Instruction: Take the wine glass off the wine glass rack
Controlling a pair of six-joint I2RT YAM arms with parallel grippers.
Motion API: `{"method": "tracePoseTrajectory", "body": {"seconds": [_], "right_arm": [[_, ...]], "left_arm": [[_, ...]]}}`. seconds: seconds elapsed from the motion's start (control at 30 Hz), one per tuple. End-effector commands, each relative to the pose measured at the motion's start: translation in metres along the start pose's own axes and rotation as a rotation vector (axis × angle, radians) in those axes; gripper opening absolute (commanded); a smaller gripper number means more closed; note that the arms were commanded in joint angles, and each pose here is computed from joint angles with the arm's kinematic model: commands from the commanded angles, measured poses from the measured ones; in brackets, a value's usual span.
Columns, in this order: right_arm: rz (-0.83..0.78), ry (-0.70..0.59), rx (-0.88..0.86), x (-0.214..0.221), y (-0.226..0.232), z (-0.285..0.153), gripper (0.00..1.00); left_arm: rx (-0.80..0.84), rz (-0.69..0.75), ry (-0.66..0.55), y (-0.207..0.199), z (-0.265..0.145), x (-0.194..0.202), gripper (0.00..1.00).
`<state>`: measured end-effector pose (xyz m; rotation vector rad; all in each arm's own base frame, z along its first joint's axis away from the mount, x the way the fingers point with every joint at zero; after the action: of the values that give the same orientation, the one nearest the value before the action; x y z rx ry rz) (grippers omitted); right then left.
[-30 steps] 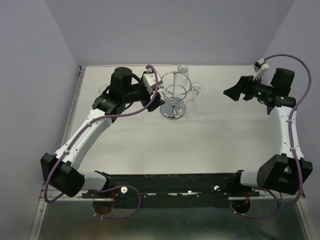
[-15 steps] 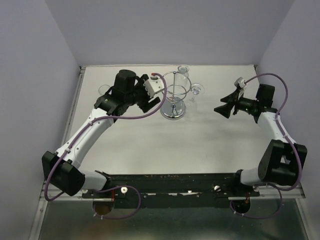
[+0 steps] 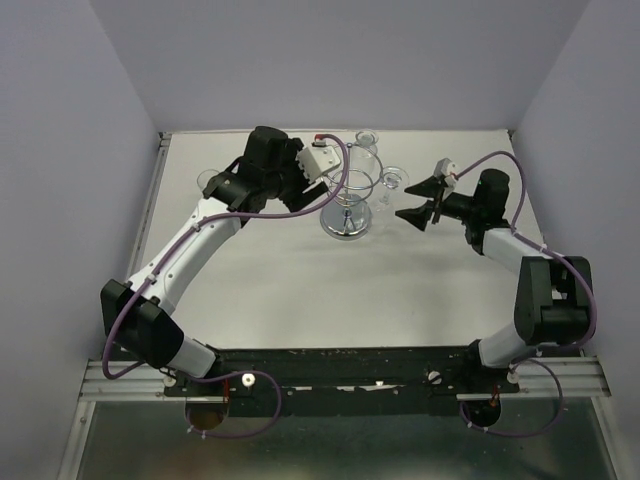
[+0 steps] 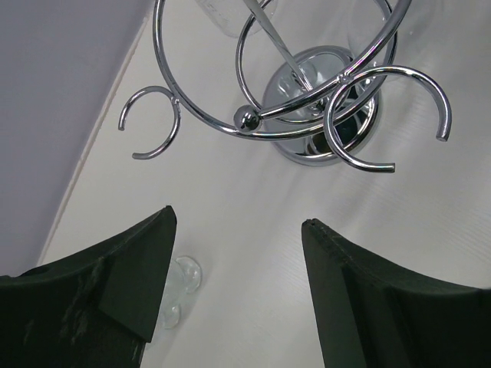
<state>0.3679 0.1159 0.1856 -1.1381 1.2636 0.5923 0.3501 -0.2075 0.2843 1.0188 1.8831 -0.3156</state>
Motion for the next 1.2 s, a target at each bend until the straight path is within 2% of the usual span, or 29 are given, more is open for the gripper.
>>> {"method": "tracePoseTrajectory", "body": {"seconds": [0.0, 0.2, 0.63, 0.9, 1.17], "right_arm": [[-0.099, -0.095, -0.036, -0.024, -0.001, 0.025, 0.76], [-0.046, -0.097, -0.014, -0.024, -0.008, 0.033, 0.75], [0.011, -0.074, -0.027, -0.023, -0.013, 0.047, 0.64], [0.058, -0.068, -0.019, -0.024, -0.011, 0.05, 0.55], [0.141, -0.057, 0.001, -0.019, -0.003, 0.047, 0.4]], "left_arm": [[-0.042, 0.034, 0.022, 0.006, -0.013, -0.005, 0.82], [-0.012, 0.047, 0.03, 0.001, -0.015, -0.001, 0.82], [-0.022, 0.039, 0.014, 0.001, -0.012, -0.002, 0.82], [-0.026, 0.033, 0.009, -0.001, -0.014, 0.002, 0.82], [-0.015, 0.034, 0.009, -0.004, -0.013, 0.004, 0.82]]}}
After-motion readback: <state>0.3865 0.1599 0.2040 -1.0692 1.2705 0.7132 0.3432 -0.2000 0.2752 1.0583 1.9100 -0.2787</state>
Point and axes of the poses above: each gripper's point midway between its finger pads, its own z axis out along the fingers, its own y axis along the line the jaws close on, x = y × z, the point moved 3 cm from there along -z, back along the fingers, and after that the axes turned 13 degrees about -z, right-handed, at the moved point
